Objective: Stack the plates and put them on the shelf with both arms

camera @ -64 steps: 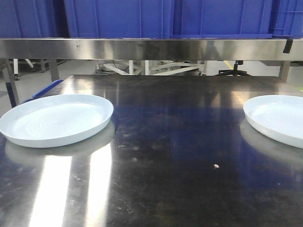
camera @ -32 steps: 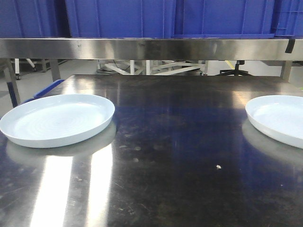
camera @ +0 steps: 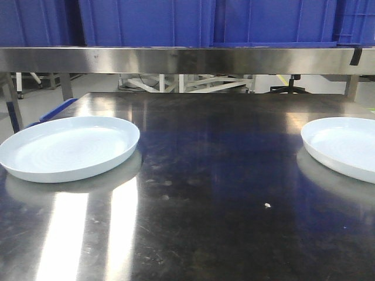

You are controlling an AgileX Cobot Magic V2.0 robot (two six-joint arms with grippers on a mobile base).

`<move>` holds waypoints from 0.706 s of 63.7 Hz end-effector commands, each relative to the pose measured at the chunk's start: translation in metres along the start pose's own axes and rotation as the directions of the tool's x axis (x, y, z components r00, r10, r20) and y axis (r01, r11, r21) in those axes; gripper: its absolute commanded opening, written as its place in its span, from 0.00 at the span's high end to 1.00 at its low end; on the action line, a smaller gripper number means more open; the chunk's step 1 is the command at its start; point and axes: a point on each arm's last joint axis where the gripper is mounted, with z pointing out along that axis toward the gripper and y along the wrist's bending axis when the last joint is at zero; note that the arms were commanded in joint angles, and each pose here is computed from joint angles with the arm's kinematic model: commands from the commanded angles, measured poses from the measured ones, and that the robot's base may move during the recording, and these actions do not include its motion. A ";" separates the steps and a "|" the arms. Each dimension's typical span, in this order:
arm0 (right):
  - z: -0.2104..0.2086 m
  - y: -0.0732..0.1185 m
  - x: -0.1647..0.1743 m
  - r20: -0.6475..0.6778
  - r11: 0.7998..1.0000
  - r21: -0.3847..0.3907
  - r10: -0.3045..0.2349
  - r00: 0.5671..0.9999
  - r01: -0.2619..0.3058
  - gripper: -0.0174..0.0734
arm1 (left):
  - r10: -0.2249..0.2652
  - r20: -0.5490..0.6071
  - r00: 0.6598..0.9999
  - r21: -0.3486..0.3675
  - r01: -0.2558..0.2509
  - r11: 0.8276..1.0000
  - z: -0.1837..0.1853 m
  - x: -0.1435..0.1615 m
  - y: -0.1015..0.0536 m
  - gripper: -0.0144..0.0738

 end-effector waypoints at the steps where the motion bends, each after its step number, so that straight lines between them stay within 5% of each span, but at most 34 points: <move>1: -0.006 0.006 -0.025 0.173 0.999 -0.037 -0.014 0.985 0.021 0.75 | -0.007 0.108 0.994 0.017 0.005 1.000 -0.009 -0.017 -0.002 0.74; 20: -0.007 0.007 -0.030 0.228 0.999 -0.048 -0.013 0.974 0.024 0.71 | -0.007 0.120 0.993 0.018 0.005 1.000 -0.009 -0.018 -0.002 0.74; 30: -0.003 0.007 -0.028 0.200 0.999 -0.039 -0.018 0.980 0.026 0.31 | -0.016 0.110 0.994 0.020 0.014 1.000 -0.005 -0.018 -0.002 0.72; 35: -0.003 0.007 -0.029 0.209 0.999 -0.041 -0.017 0.978 0.026 0.19 | -0.031 0.097 0.995 0.032 0.028 0.999 0.002 -0.019 -0.004 0.65; 45: -0.003 0.007 -0.030 0.214 0.999 -0.042 -0.017 0.977 0.026 0.22 | -0.059 0.068 0.996 0.053 0.055 0.997 0.030 -0.021 -0.007 0.39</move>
